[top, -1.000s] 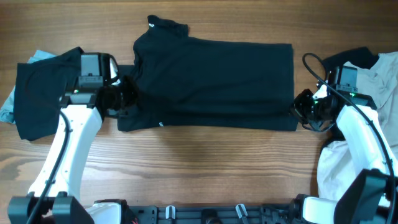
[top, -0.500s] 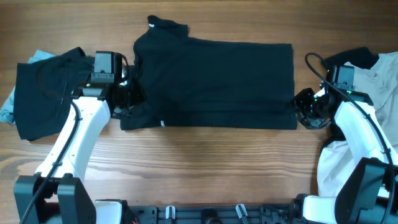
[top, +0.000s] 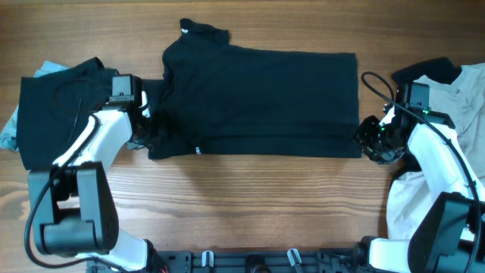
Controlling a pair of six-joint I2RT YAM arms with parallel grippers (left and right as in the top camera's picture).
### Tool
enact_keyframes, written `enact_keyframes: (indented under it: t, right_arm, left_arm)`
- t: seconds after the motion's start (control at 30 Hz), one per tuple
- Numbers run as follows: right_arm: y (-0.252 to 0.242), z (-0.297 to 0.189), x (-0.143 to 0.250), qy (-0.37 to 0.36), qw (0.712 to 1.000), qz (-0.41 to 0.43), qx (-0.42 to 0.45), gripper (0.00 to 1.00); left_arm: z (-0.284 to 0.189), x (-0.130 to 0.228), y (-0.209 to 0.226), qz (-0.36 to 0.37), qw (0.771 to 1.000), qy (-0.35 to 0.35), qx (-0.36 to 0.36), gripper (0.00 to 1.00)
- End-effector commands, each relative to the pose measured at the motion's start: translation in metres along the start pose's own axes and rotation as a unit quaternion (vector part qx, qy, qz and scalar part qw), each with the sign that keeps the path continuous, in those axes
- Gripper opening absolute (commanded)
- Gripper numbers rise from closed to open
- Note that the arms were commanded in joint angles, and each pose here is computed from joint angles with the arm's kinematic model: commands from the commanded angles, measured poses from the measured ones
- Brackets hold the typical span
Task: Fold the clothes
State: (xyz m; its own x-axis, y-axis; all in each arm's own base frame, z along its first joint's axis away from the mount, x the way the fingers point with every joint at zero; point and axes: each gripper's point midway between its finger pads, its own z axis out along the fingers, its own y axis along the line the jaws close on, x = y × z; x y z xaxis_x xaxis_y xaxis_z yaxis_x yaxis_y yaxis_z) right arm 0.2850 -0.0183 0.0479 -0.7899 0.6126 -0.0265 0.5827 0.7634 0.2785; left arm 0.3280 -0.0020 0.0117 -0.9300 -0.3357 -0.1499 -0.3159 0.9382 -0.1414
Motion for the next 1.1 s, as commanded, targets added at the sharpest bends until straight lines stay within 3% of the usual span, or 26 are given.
enact_keyframes:
  t: [0.0, 0.13, 0.2, 0.27, 0.33, 0.4, 0.47, 0.6, 0.7, 0.8, 0.9, 1.0, 1.07]
  right_arm:
    - [-0.007, -0.001, -0.012, -0.019, 1.0, -0.006, 0.02, 0.52]
    - [-0.022, -0.003, -0.02, -0.036, 0.998, 0.02, 0.048, 0.52]
    - [-0.028, -0.005, -0.028, -0.045, 0.998, 0.025, 0.042, 0.52]
    - [0.005, -0.006, -0.033, -0.044, 0.996, -0.05, -0.051, 0.52]
    - [0.02, -0.007, -0.032, -0.042, 0.994, -0.061, -0.085, 0.44]
    - [0.024, 0.0, -0.026, -0.026, 0.994, -0.067, -0.087, 0.37]
    - [0.022, 0.013, -0.018, 0.001, 0.996, -0.053, -0.078, 0.43]
    - [0.02, 0.045, 0.0, 0.075, 0.993, -0.025, -0.091, 0.44]
    - [0.022, 0.051, -0.008, 0.064, 0.993, -0.027, -0.096, 0.37]
    - [0.033, 0.047, -0.015, 0.05, 0.989, -0.069, -0.123, 0.37]
    - [0.034, 0.048, -0.024, 0.032, 0.991, -0.058, -0.12, 0.36]
    - [0.035, 0.049, -0.039, 0.003, 0.993, -0.04, -0.115, 0.27]
    - [0.038, 0.048, -0.049, -0.016, 0.992, -0.042, -0.119, 0.04]
  left_arm:
    - [-0.003, -0.011, -0.005, 0.024, 0.999, -0.018, 0.012, 0.04]
    - [-0.013, -0.044, -0.008, 0.023, 0.997, -0.074, 0.016, 0.04]
    - [-0.013, -0.043, -0.008, 0.023, 0.997, -0.073, 0.015, 0.04]
    - [-0.013, -0.043, -0.008, 0.022, 0.997, -0.071, 0.015, 0.04]
    - [-0.013, -0.043, -0.008, 0.021, 0.997, -0.071, 0.017, 0.04]
    - [-0.013, -0.042, -0.008, 0.021, 0.997, -0.07, 0.016, 0.04]
    - [-0.013, -0.041, -0.008, 0.021, 0.997, -0.068, 0.016, 0.04]
    - [-0.013, -0.038, -0.007, 0.02, 0.998, -0.062, 0.014, 0.04]
    - [-0.012, -0.038, -0.007, 0.02, 0.998, -0.061, 0.014, 0.04]
    - [-0.012, -0.037, -0.007, 0.02, 0.998, -0.06, 0.014, 0.04]
    - [-0.012, -0.037, -0.006, 0.02, 0.998, -0.059, 0.013, 0.04]
    - [-0.012, -0.036, -0.006, 0.02, 0.998, -0.058, 0.013, 0.04]
    - [-0.012, -0.037, -0.006, 0.02, 0.998, -0.059, 0.013, 0.04]
